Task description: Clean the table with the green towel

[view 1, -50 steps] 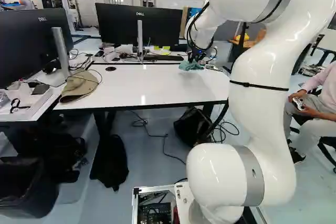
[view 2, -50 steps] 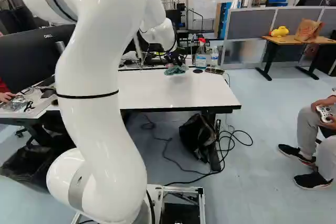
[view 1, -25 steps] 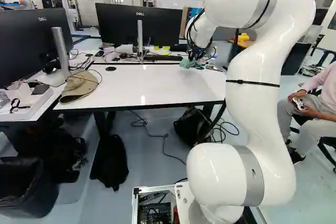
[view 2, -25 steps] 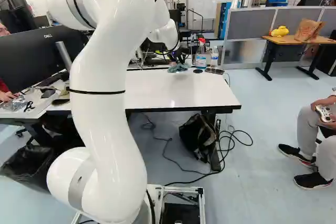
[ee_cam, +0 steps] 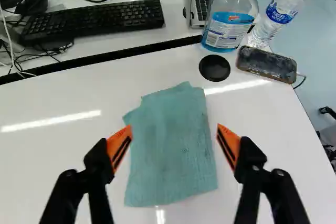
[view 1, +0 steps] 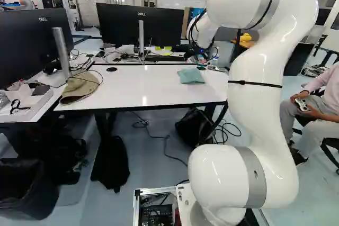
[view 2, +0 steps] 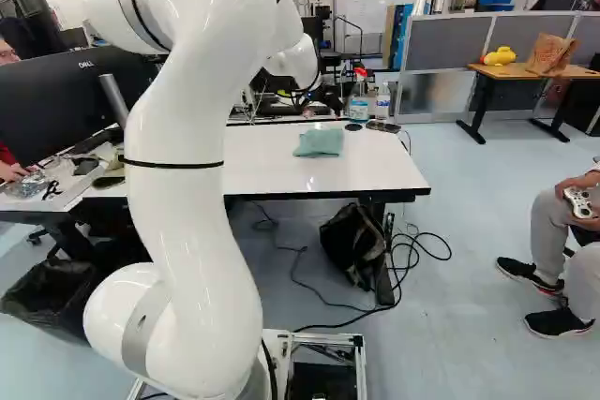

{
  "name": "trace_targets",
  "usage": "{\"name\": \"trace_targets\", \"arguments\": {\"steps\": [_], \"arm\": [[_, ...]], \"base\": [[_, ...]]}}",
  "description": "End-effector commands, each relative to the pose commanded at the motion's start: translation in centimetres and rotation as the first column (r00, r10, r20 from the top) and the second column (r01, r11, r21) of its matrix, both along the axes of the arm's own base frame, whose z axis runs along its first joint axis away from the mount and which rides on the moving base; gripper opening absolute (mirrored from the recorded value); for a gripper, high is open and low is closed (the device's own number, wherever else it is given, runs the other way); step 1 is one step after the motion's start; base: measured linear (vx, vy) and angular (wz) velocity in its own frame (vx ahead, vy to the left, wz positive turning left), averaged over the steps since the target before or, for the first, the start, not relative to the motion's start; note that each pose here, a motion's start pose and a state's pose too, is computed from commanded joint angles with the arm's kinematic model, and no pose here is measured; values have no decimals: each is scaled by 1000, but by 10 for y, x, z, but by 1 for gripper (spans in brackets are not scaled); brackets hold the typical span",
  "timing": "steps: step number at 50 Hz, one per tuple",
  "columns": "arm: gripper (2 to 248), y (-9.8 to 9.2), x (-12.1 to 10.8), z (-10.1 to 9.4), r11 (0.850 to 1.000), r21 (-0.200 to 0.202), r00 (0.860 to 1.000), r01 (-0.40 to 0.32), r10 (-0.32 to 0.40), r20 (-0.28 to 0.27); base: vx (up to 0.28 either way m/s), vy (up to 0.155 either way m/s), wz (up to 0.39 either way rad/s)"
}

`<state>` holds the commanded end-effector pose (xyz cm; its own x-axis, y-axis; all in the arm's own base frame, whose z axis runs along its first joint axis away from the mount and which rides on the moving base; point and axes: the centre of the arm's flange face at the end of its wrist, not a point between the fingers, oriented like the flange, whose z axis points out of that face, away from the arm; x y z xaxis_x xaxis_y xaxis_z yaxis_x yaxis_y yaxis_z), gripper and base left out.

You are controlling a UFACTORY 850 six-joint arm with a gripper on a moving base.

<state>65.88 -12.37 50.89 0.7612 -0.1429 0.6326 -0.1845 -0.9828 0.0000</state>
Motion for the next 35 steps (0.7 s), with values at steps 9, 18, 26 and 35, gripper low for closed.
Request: {"name": "trace_targets", "arguments": {"steps": [9,18,26,35], "arm": [[247,0,0,0,1000,0,1000,0,0,0],[247,2,0,0,1000,0,1000,-2,2,0],[247,12,-3,0,1000,1,1000,-17,17,-4],[247,28,-9,1,999,2,999,-39,39,-9]], "base": [[0,0,0],[0,0,0],[0,0,0],[0,0,0]]}}
